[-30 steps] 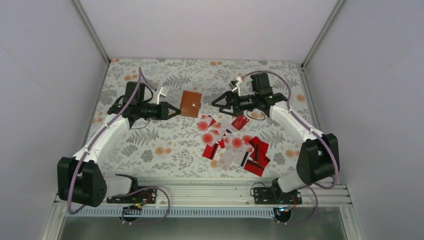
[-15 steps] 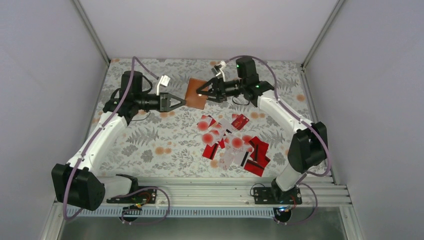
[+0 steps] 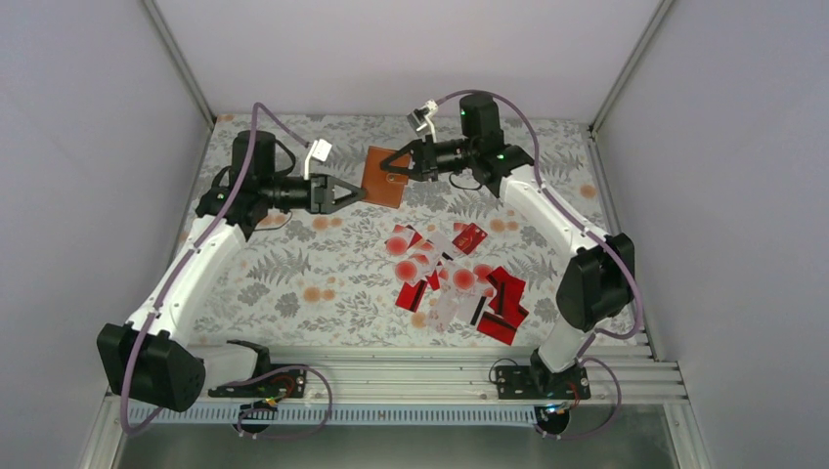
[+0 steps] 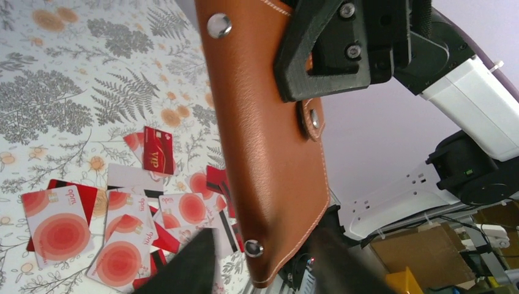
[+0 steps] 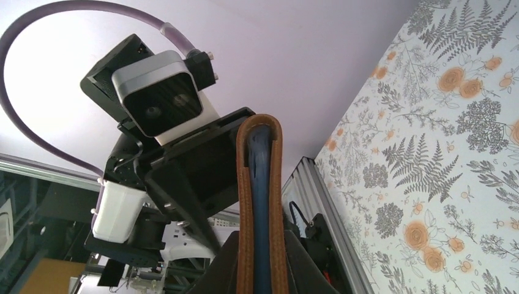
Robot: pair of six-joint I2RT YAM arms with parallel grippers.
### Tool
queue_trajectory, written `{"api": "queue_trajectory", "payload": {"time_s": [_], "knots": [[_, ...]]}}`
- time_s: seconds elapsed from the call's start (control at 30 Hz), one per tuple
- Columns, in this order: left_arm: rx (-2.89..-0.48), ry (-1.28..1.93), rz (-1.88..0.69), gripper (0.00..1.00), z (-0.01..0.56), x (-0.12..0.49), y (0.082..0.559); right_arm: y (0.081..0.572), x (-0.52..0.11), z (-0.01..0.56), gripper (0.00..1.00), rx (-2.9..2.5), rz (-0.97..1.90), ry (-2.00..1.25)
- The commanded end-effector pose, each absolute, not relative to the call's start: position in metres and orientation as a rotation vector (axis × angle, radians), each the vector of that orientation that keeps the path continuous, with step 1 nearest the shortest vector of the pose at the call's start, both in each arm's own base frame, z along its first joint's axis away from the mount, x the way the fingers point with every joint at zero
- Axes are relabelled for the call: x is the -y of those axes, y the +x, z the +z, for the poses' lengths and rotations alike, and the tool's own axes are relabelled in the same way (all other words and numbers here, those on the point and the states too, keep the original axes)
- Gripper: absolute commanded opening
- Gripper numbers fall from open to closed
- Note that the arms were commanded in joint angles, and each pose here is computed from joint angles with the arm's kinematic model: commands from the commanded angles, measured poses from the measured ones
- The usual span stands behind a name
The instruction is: Put the credit cards into the card holder
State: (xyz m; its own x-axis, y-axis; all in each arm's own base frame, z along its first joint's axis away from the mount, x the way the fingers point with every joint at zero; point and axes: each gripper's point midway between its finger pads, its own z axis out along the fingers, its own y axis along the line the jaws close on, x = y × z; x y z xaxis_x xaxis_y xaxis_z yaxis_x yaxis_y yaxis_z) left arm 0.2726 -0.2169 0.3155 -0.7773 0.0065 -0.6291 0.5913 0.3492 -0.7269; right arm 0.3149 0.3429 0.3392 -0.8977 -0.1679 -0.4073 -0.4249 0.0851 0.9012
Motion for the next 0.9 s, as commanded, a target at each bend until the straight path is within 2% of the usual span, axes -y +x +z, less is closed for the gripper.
{"api": "queue_trajectory", "payload": {"time_s": [0.0, 0.03, 0.07, 0.13, 0.2, 0.37, 0.63, 0.7, 0.77, 0.8, 0.83, 0.87], "knots": [[-2.01, 0.575, -1.416, 0.68, 0.342, 0.217, 0.268, 0.303, -0.344, 0.354, 0.04, -2.116, 1.93, -0.695], [-1.991, 0.585, -1.408, 0.78, 0.347, 0.217, 0.267, 0.301, -0.343, 0.355, 0.04, -2.109, 1.934, -0.707], [-1.976, 0.596, -1.411, 0.84, 0.35, 0.217, 0.266, 0.299, -0.342, 0.356, 0.04, -2.103, 1.939, -0.717], [-1.955, 0.619, -1.431, 0.87, 0.353, 0.219, 0.264, 0.293, -0.341, 0.36, 0.04, -2.083, 1.954, -0.752], [-1.942, 0.641, -1.468, 0.86, 0.354, 0.222, 0.263, 0.285, -0.34, 0.365, 0.04, -2.053, 1.971, -0.802], [-1.885, 0.694, -1.545, 0.75, 0.362, 0.227, 0.262, 0.272, -0.338, 0.379, 0.04, -1.987, 2.0, -0.899], [-1.903, 0.686, -1.608, 0.45, 0.359, 0.242, 0.269, 0.254, -0.347, 0.399, 0.04, -1.894, 2.011, -1.031], [-1.908, 0.695, -1.61, 0.3, 0.358, 0.248, 0.268, 0.253, -0.349, 0.399, 0.04, -1.891, 2.009, -1.037], [-1.926, 0.678, -1.587, 0.06, 0.355, 0.249, 0.269, 0.253, -0.35, 0.398, 0.04, -1.891, 2.006, -1.04], [-1.939, 0.667, -1.578, 0.03, 0.353, 0.249, 0.269, 0.254, -0.35, 0.397, 0.05, -1.897, 1.999, -1.033], [-1.945, 0.653, -1.567, 0.03, 0.352, 0.248, 0.27, 0.255, -0.351, 0.396, 0.12, -1.903, 1.989, -1.027], [-1.945, 0.644, -1.558, 0.02, 0.352, 0.247, 0.269, 0.257, -0.351, 0.394, 0.29, -1.917, 1.975, -1.014]]}}
